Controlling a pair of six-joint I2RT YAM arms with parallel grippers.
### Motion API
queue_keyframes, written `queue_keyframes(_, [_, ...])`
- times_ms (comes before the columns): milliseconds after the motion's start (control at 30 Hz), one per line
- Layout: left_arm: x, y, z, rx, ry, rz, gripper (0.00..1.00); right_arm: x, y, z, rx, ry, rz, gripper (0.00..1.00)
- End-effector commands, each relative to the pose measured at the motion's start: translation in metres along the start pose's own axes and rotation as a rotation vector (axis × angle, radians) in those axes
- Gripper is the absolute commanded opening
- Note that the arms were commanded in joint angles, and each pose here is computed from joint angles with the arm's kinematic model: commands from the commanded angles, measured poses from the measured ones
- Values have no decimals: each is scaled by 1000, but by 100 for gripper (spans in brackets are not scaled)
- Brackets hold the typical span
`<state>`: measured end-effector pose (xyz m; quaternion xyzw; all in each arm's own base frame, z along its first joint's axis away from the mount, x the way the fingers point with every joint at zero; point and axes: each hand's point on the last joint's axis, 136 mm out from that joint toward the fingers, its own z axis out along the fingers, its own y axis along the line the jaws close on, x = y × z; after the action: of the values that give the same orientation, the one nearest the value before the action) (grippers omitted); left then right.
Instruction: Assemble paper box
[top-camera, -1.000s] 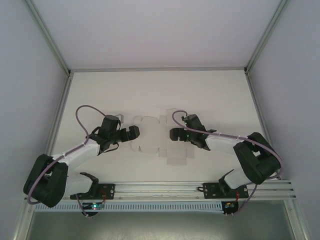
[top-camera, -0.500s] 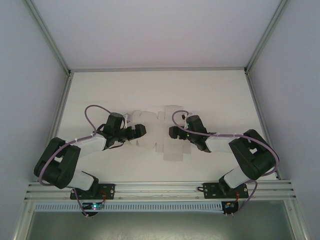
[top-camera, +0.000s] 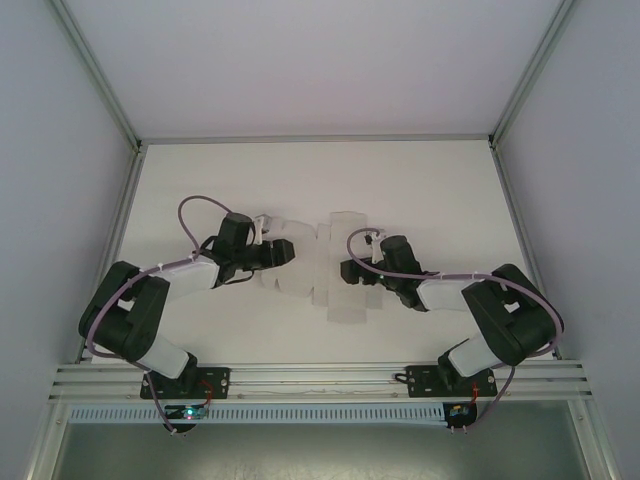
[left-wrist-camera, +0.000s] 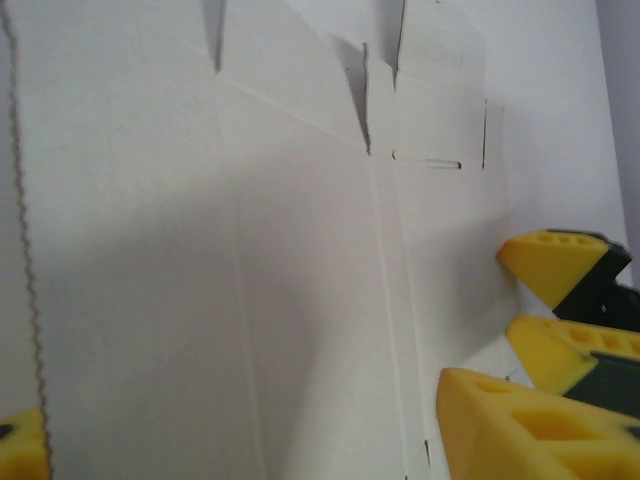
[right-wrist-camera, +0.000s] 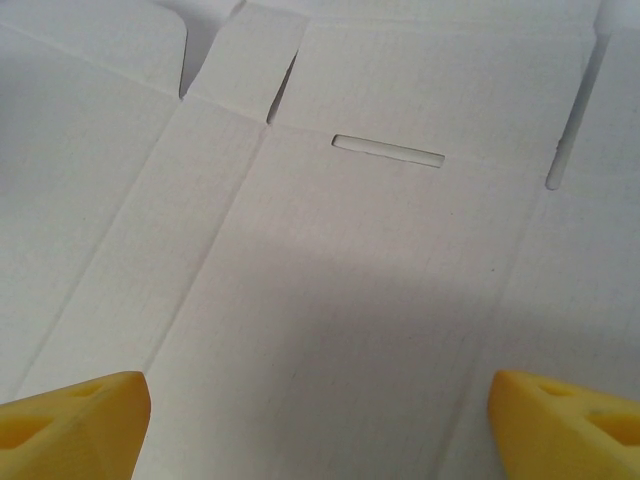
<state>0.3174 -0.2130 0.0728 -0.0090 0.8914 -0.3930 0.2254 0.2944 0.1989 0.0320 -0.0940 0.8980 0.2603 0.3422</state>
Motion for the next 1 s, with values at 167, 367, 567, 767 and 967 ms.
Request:
queue_keyframes(167, [-6, -24, -7, 69, -18, 103, 8, 30, -3, -20, -7, 109, 10, 90])
queue_keyframes(367, [-8, -58, -42, 161, -97, 180, 0, -11, 9, -63, 2, 5, 3, 92])
queue_keyframes(567, [0, -107, -99, 320, -227, 283, 0, -34, 26, -112, -95, -172, 66, 94])
queue_keyframes(767, [7, -144, -162, 430, -379, 336, 0, -49, 51, -152, -311, -299, 91, 93])
queue_keyframes(967, [14, -163, -194, 518, -441, 345, 0, -59, 76, -173, -513, -345, 89, 85])
